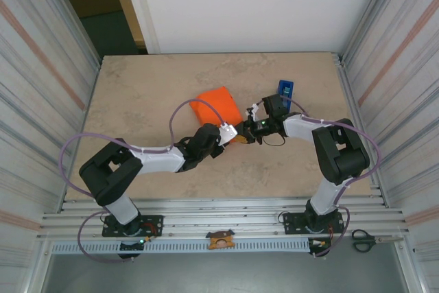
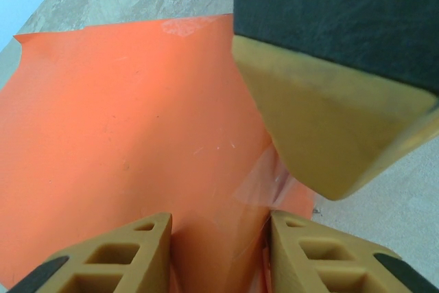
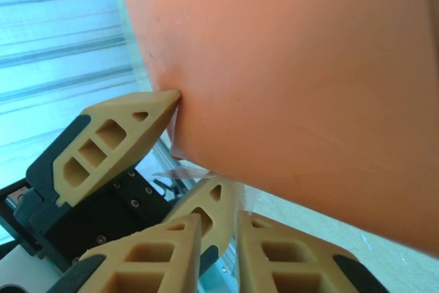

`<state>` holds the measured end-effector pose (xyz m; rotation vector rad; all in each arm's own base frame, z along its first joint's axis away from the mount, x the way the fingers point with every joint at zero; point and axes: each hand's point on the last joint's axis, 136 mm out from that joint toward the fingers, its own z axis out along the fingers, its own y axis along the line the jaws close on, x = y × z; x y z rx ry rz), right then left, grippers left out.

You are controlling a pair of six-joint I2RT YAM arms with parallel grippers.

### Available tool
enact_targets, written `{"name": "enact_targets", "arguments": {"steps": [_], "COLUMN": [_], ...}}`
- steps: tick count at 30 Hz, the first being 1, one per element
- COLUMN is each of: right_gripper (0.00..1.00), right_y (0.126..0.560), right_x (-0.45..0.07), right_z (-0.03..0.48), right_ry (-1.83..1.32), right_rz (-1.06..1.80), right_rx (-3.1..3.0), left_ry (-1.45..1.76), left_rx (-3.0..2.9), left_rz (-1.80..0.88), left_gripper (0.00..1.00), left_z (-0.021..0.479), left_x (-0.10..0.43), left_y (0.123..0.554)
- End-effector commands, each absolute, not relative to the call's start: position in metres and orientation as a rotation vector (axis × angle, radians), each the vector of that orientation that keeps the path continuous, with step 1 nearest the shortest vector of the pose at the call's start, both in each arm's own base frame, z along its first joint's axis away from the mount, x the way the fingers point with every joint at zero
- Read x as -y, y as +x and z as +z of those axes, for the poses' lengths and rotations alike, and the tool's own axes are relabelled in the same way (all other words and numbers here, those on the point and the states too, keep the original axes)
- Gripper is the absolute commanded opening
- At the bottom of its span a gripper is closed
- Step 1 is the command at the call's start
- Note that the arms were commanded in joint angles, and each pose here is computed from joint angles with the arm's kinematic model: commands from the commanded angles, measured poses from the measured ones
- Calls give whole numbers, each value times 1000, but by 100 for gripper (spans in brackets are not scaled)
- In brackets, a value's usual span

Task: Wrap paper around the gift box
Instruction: Stick the wrapping paper to the gift box.

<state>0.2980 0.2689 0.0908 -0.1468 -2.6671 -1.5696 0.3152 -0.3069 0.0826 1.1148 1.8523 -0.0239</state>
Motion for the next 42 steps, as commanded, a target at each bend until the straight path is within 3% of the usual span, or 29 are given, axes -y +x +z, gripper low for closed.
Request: {"name": "enact_targets", "arguments": {"steps": [1, 42], "right_gripper": [24, 68], "right_y": [296, 304], "right_x": [-269, -248], "right_z": [101, 107], "right_ry": [-127, -161], "right_rz": [-1568, -1574], "right_rx": [2668, 2759], "left_ry": [1255, 1263], "left_rx": [-2074, -2082], "left_rz": [38, 36], "left_gripper": [37, 36], "left_z": [15, 11], "left_x": [272, 272], "left_y": [284, 283]}}
